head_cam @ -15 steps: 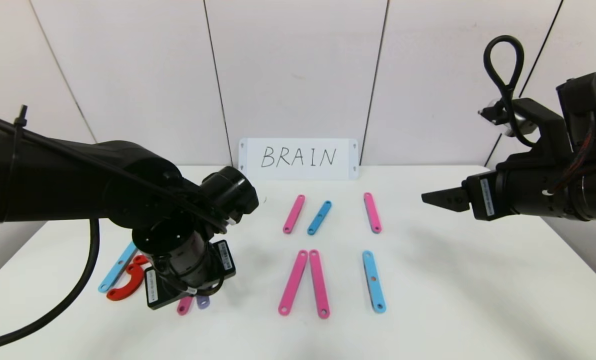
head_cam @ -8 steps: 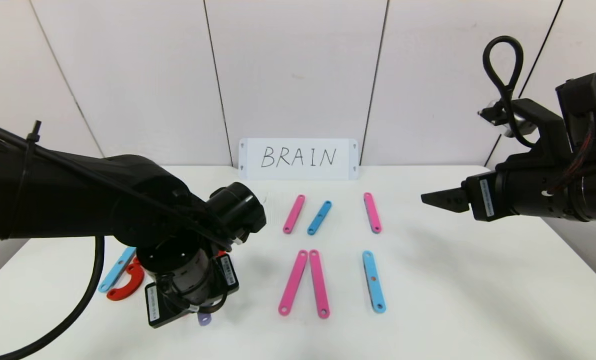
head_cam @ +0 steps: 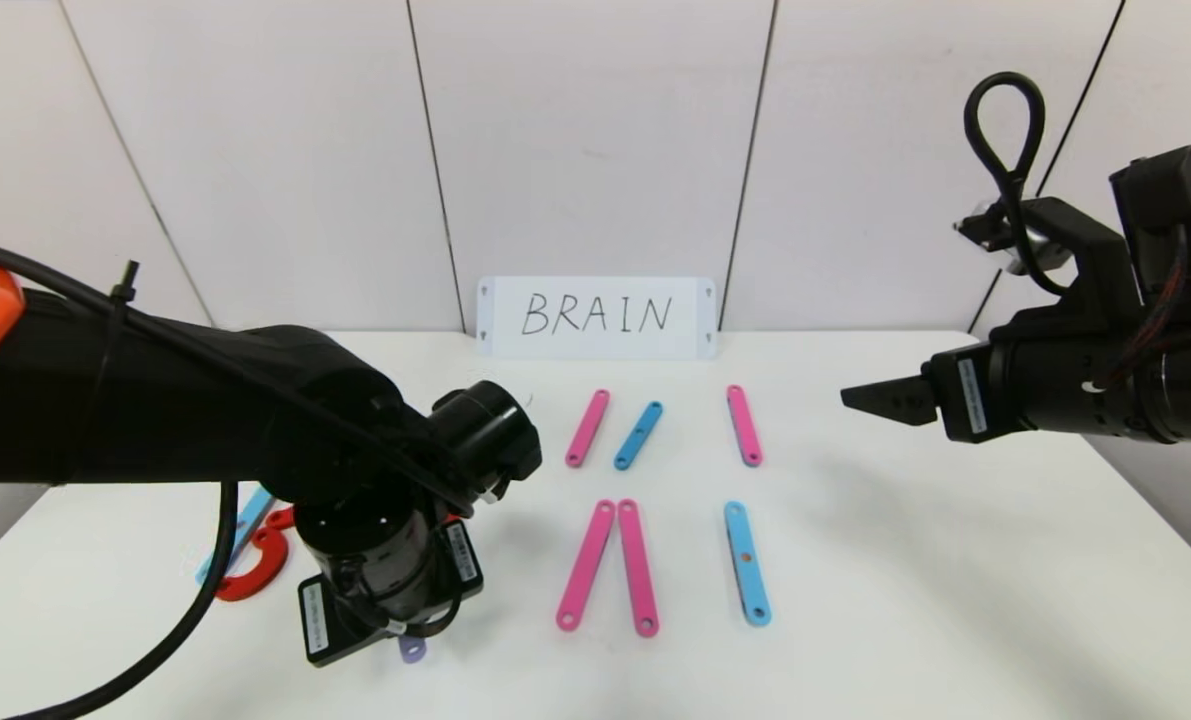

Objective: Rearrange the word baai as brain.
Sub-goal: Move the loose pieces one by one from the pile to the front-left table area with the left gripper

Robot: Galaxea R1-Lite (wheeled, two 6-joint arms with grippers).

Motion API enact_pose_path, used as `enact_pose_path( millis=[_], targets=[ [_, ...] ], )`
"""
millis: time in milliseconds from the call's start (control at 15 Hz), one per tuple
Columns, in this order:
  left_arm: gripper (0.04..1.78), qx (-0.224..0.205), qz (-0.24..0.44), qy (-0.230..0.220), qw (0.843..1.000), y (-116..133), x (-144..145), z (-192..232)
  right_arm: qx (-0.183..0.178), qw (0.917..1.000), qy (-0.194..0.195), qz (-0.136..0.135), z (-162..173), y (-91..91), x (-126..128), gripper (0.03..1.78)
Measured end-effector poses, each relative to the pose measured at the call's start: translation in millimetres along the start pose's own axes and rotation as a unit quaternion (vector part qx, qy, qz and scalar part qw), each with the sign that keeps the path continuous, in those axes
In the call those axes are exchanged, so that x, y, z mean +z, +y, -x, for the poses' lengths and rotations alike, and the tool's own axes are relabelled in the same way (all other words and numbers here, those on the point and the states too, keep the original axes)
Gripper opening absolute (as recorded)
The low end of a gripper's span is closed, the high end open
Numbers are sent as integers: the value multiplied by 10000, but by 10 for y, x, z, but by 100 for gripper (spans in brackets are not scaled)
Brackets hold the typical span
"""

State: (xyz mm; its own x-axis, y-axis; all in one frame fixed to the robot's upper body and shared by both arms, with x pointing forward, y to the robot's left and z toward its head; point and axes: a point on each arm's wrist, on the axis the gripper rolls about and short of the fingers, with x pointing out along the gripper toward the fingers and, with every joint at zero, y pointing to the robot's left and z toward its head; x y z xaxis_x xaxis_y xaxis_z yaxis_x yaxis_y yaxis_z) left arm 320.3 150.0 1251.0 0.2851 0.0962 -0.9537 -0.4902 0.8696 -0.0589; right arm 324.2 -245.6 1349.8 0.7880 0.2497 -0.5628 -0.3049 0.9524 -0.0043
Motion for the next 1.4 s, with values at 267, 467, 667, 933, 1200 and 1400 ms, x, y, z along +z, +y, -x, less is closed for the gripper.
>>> enact_pose_path(
  millis=[267,467,667,933,1200,1400],
  targets=[
    [27,29,31,0,10000,-48,4,-73,6,10000,4,6,0,4,-2,174],
    [27,-13,37,-10,10000,-71,7,-96,10,10000,9,10,-1,7,-5,174],
    [27,9,44,-4,10000,-76,13,-116,10,10000,9,10,-1,7,-5,174],
    [27,46,62,1,10000,-75,25,-139,12,10000,9,10,-3,7,-4,174],
    [27,96,117,-9,9999,-69,101,-186,25,10000,19,16,-5,12,-9,174],
    [29,103,149,-14,9998,-74,131,-219,38,10000,28,29,-7,24,-14,174]
  ],
)
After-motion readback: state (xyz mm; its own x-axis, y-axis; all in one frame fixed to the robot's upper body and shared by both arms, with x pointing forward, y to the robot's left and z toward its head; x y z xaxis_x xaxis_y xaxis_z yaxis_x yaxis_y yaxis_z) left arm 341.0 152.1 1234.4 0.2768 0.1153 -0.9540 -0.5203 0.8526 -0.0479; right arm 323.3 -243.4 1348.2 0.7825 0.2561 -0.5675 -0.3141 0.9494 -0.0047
